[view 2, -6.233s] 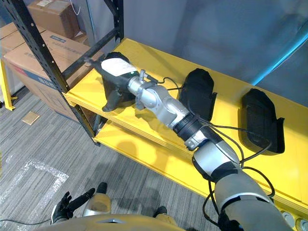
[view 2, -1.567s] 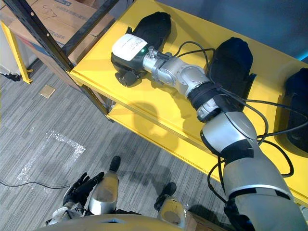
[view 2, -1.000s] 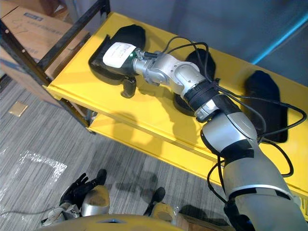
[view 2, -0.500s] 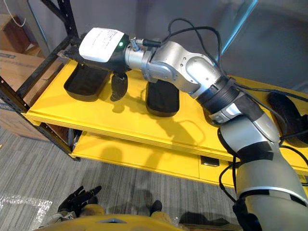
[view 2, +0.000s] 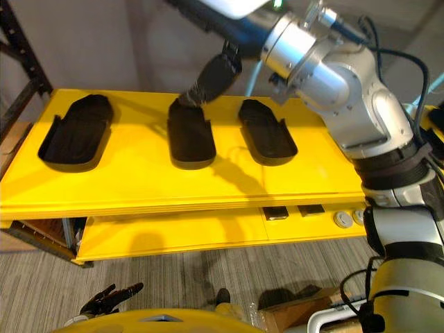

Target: Walk over and take three plastic housings, then place them on the shelf

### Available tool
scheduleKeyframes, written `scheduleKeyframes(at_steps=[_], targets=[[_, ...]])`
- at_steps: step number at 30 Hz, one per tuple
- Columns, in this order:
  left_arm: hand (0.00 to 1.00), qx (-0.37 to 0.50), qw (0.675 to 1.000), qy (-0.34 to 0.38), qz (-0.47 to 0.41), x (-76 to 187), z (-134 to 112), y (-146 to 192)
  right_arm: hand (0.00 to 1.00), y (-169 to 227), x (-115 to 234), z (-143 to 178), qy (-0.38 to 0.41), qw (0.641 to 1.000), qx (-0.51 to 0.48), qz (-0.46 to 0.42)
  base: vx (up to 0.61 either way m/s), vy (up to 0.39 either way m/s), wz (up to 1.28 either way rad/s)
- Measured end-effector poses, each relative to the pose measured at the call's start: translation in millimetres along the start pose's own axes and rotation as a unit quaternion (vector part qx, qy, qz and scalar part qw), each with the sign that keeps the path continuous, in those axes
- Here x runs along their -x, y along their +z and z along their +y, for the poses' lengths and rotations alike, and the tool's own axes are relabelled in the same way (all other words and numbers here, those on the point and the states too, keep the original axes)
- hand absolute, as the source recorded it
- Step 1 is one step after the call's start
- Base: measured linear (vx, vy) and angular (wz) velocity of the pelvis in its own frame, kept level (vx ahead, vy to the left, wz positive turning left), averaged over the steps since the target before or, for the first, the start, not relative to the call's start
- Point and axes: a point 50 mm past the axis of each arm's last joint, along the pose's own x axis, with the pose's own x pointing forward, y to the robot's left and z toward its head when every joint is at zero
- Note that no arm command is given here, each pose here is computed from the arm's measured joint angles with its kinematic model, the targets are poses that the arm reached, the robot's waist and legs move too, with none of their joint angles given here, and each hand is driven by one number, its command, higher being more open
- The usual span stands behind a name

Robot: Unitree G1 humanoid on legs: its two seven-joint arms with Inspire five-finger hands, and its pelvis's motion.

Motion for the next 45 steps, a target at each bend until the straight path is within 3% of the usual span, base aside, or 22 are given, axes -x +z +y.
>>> scheduleKeyframes(at_steps=[7,16,23,45], targets=[[1.00,-0.001,0.999,-0.040,-0.023,-7,-30,15,1.00,30,-26,40,0.072,0.990,-0.093,-0.077,-0.01,-0.004,0.13],[1.00,0.043,0.999,-0.007,-0.030,-5,-19,14,1.00,9,-69,104,0.109,0.978,-0.176,0.015,-0.01,-0.009,0.38],[1.00,0.091,0.995,0.044,0.016,7,8,-24,1.00,-1,-73,113,0.107,0.982,-0.148,0.051,-0.01,0.002,0.17],[1.00,0.085,0.996,0.023,-0.031,6,0,-1,1.00,2,-77,135,0.237,0.968,-0.082,0.019,-0.01,0.006,0.08]])
